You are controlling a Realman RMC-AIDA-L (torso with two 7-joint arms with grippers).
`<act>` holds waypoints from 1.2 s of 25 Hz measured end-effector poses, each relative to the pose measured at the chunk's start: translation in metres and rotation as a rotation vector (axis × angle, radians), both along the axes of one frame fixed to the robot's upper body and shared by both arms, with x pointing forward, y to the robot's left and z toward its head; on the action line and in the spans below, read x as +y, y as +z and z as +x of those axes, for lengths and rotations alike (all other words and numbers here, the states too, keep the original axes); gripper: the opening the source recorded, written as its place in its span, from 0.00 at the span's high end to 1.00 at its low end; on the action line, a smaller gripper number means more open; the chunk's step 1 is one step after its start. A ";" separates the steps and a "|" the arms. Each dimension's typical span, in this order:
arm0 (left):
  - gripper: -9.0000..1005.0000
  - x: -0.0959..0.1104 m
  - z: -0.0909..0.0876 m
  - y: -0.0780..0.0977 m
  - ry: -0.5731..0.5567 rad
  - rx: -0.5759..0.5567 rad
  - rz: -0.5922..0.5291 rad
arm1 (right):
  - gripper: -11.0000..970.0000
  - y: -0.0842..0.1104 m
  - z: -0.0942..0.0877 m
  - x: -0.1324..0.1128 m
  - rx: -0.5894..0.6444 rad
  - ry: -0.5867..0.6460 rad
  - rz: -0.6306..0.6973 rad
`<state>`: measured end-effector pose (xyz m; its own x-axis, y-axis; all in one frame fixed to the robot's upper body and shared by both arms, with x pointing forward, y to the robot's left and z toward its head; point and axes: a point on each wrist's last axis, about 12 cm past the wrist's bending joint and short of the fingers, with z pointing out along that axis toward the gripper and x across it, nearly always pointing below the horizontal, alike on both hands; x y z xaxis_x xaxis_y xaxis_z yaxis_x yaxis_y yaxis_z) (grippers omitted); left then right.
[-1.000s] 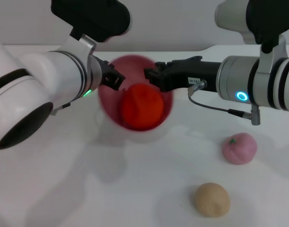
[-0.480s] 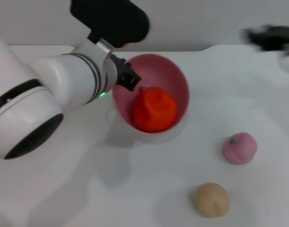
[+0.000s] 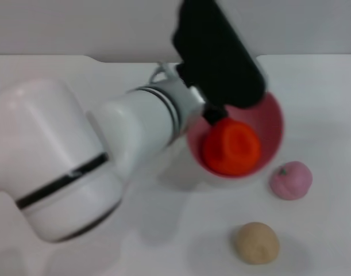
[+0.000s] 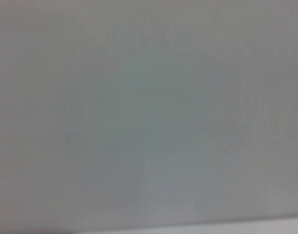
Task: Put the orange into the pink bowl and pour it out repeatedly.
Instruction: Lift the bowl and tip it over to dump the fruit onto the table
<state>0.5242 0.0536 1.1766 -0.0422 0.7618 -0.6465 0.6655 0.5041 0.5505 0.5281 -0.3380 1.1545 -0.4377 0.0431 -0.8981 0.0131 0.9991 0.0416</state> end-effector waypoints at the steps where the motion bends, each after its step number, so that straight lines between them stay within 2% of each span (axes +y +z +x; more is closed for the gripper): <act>1: 0.94 -0.004 -0.002 0.000 -0.031 -0.022 0.000 | 0.51 -0.002 0.000 0.000 0.006 -0.002 0.006; 4: 0.94 -0.015 -0.009 -0.004 -0.132 -0.114 0.013 | 0.51 -0.007 -0.001 -0.001 0.022 -0.004 0.024; 6: 0.94 -0.015 -0.009 -0.004 -0.132 -0.114 0.013 | 0.51 -0.008 0.000 -0.001 0.024 -0.004 0.030; 7: 0.94 -0.019 -0.012 -0.007 -0.176 -0.161 0.026 | 0.50 -0.008 0.000 -0.001 0.025 -0.002 0.033; 8: 0.94 -0.028 -0.020 -0.012 -0.281 -0.276 0.058 | 0.50 -0.008 0.000 0.000 0.026 -0.001 0.034; 11: 0.95 -0.032 -0.022 -0.015 -0.338 -0.351 0.089 | 0.50 -0.010 0.000 0.001 0.039 0.005 0.042; 16: 0.95 -0.028 -0.017 -0.016 -0.364 -0.466 0.184 | 0.50 -0.012 -0.001 0.001 0.063 0.012 0.046; 23: 0.95 -0.021 -0.010 -0.025 -0.387 -0.618 0.341 | 0.49 -0.013 -0.006 -0.012 0.099 -0.026 0.068; 30: 0.95 -0.021 -0.019 -0.041 -0.475 -0.764 0.519 | 0.49 -0.012 -0.003 -0.009 0.104 -0.015 0.070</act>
<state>0.5050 0.0326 1.1352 0.6183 0.7850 0.0377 0.1156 -0.1383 0.9836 0.5247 -0.3470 1.1422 -0.5268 0.1113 -0.8427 0.0357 0.9934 0.1089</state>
